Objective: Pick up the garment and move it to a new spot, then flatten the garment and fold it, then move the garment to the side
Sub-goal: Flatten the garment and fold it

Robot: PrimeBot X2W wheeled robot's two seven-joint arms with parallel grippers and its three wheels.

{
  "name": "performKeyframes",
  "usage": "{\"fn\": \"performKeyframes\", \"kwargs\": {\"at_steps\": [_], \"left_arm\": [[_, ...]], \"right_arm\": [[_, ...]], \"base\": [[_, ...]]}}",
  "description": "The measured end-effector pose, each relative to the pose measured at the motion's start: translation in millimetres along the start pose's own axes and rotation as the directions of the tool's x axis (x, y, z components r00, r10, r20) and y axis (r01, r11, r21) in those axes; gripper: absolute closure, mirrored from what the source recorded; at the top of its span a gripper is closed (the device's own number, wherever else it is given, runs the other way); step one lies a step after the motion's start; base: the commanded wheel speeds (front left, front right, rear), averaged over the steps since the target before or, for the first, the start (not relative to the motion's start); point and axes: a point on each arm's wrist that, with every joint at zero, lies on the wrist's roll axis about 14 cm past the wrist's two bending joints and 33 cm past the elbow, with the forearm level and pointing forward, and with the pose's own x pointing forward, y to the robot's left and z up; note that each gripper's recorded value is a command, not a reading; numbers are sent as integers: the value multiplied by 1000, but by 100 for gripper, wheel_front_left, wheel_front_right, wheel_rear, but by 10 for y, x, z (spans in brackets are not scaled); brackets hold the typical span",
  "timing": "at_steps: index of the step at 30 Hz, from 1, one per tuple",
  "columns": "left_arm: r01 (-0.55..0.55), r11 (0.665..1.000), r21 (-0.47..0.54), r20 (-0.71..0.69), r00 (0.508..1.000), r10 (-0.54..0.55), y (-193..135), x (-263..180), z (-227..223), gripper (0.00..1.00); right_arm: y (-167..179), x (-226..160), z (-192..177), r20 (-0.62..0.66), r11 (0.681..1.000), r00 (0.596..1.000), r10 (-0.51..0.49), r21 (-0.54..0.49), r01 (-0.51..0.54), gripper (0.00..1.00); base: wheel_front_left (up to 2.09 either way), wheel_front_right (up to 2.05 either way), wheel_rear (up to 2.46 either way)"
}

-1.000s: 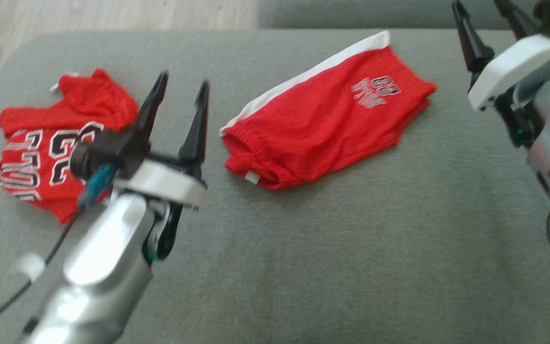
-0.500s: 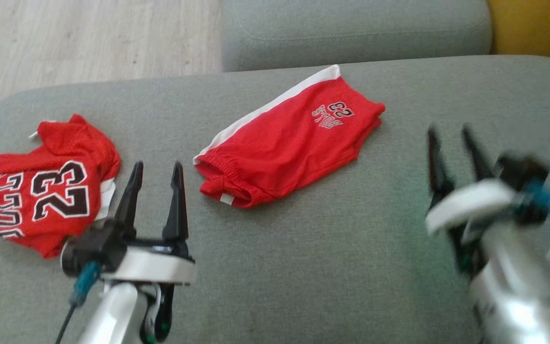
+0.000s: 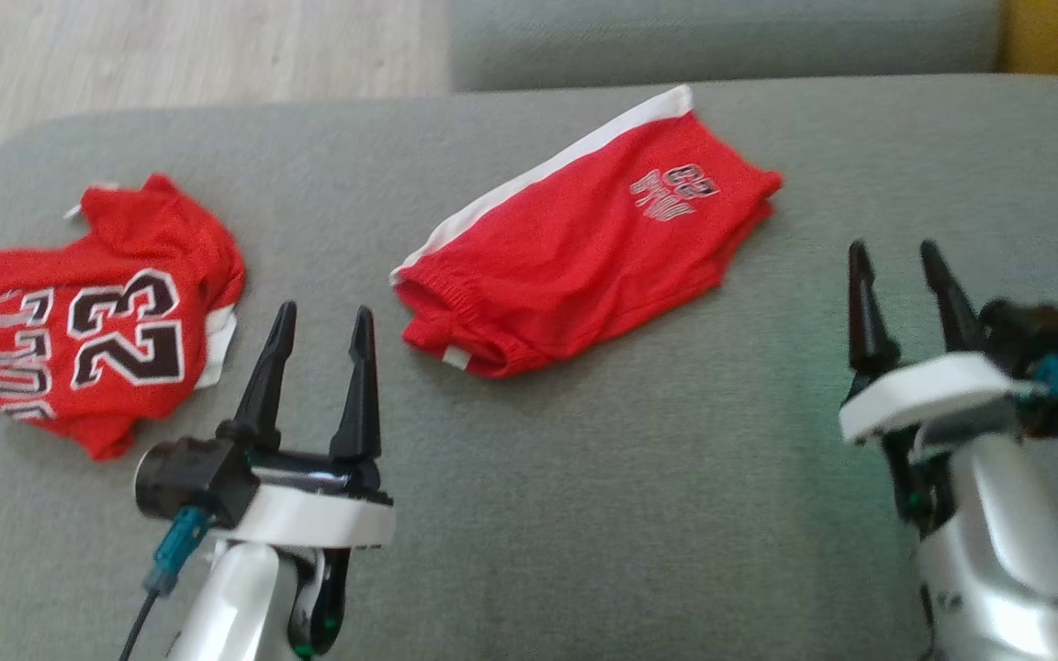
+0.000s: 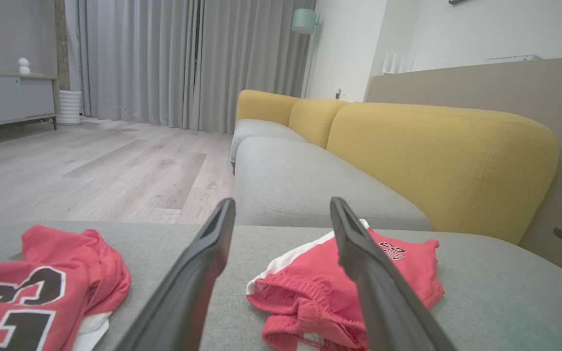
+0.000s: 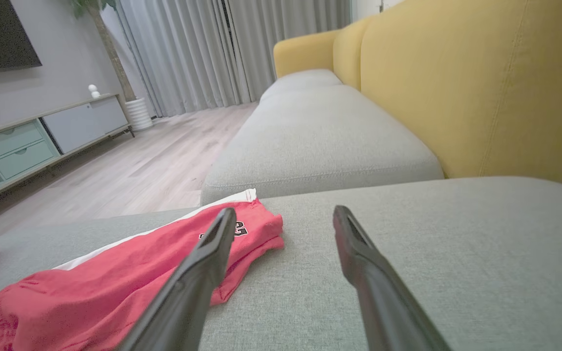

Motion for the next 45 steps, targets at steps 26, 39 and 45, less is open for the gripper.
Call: {"fn": "performKeyframes", "kwargs": {"at_steps": [26, 39, 45], "left_arm": [[-185, 983, 15, -59, 981, 185, 719, -30, -164, 0], [-156, 988, -2, -52, 986, 156, 609, 57, -167, 0], [-123, 992, -15, -38, 992, 122, 490, 110, -131, 0]], "right_arm": [[443, 1257, -1151, -554, 936, 831, 54, 319, 152, 0], [381, 1264, -995, -469, 947, 883, 13, 290, 141, 100], [96, 1229, -733, -380, 935, 923, -62, 301, 187, 100]], "base": [[0, 0, 0], [0, 0, 0], [0, 0, 0]]}}
